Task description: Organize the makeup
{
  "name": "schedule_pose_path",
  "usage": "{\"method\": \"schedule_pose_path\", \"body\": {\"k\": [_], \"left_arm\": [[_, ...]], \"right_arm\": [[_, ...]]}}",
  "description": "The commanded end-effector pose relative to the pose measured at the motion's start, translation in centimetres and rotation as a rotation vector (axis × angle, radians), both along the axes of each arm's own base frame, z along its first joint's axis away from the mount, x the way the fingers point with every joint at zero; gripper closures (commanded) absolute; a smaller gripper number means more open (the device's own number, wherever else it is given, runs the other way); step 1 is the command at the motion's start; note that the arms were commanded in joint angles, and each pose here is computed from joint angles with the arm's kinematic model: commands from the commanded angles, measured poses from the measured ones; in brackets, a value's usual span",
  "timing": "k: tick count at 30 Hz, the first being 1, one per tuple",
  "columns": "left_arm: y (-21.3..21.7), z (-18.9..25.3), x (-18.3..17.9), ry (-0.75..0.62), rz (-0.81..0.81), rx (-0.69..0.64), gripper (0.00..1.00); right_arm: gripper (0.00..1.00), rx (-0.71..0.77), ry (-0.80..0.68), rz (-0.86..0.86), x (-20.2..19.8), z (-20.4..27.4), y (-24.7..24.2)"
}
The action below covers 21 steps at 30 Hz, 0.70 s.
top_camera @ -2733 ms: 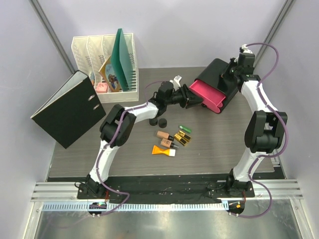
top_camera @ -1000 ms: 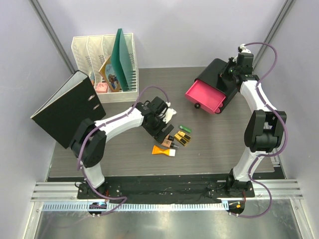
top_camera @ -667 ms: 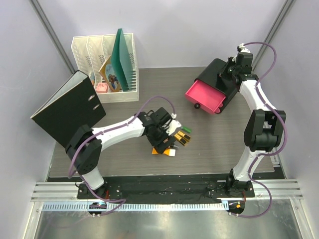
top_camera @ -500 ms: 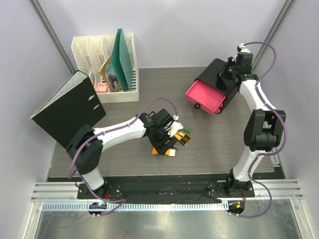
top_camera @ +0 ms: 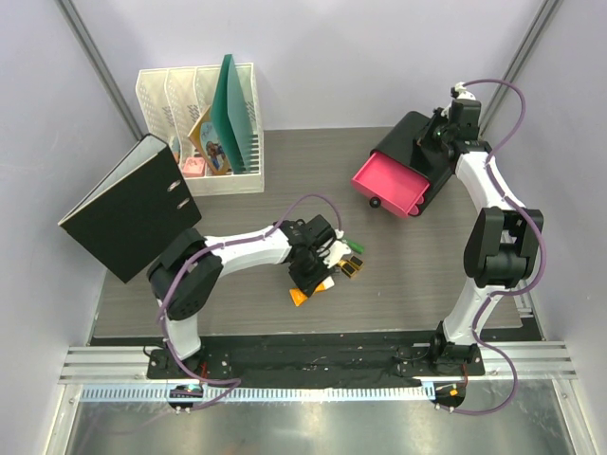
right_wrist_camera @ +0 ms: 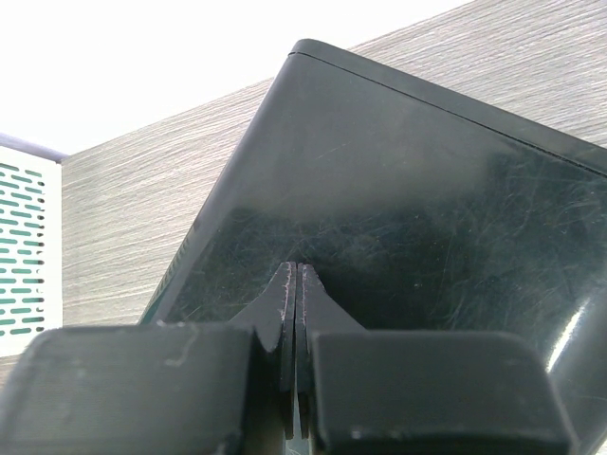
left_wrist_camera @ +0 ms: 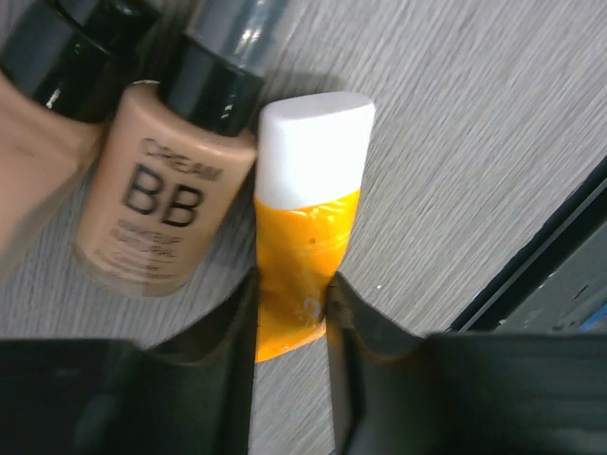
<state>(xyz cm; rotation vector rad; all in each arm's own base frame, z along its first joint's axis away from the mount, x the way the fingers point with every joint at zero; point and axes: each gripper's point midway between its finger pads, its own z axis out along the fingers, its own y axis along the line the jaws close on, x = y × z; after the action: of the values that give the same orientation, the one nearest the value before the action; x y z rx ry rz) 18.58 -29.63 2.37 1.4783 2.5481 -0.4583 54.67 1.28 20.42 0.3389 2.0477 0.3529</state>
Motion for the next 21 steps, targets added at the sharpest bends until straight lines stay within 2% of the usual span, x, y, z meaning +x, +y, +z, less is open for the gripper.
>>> {"method": "schedule_pose_path", "body": {"k": [1, 3, 5, 10, 13, 16, 19, 21], "left_arm": [[-1.4, -0.1, 0.2, -0.012, -0.024, -0.034, 0.83], [-1.6, 0.4, 0.2, -0.017, -0.029, -0.039, 0.89], [-1.7, 1.0, 0.0, -0.02, -0.037, -0.045, 0.99], [-2.7, 5.3, 0.4, -0.078, -0.051, -0.116, 1.0], [-4.1, 9.1, 1.3, -0.134, -0.034, -0.203, 1.0], [-6.6, 13.7, 3.1, -0.21, 0.001, -0.315, 1.0], [-9.4, 16.3, 5.3, -0.263, 0.022, -0.392, 1.0], [-11.2, 16.1, 6.3, -0.245, 0.051, -0.405, 1.0]], "right_arm": [[0.99, -0.016, 0.484, 0.023, -7.5, -13.0, 0.4], [0.99, -0.015, 0.48, 0.024, -7.4, -12.9, 0.5], [0.99, -0.013, 0.481, 0.024, -7.4, -12.9, 0.5], [0.99, -0.009, 0.479, 0.031, -7.3, -12.9, 0.8], [0.99, -0.011, 0.482, 0.035, -7.4, -12.9, 0.9], [0.99, -0.011, 0.481, 0.033, -7.3, -12.9, 0.9], [0.99, -0.011, 0.482, 0.032, -7.3, -13.0, 0.9], [0.99, -0.012, 0.485, 0.033, -7.3, -13.2, 0.9]]}}
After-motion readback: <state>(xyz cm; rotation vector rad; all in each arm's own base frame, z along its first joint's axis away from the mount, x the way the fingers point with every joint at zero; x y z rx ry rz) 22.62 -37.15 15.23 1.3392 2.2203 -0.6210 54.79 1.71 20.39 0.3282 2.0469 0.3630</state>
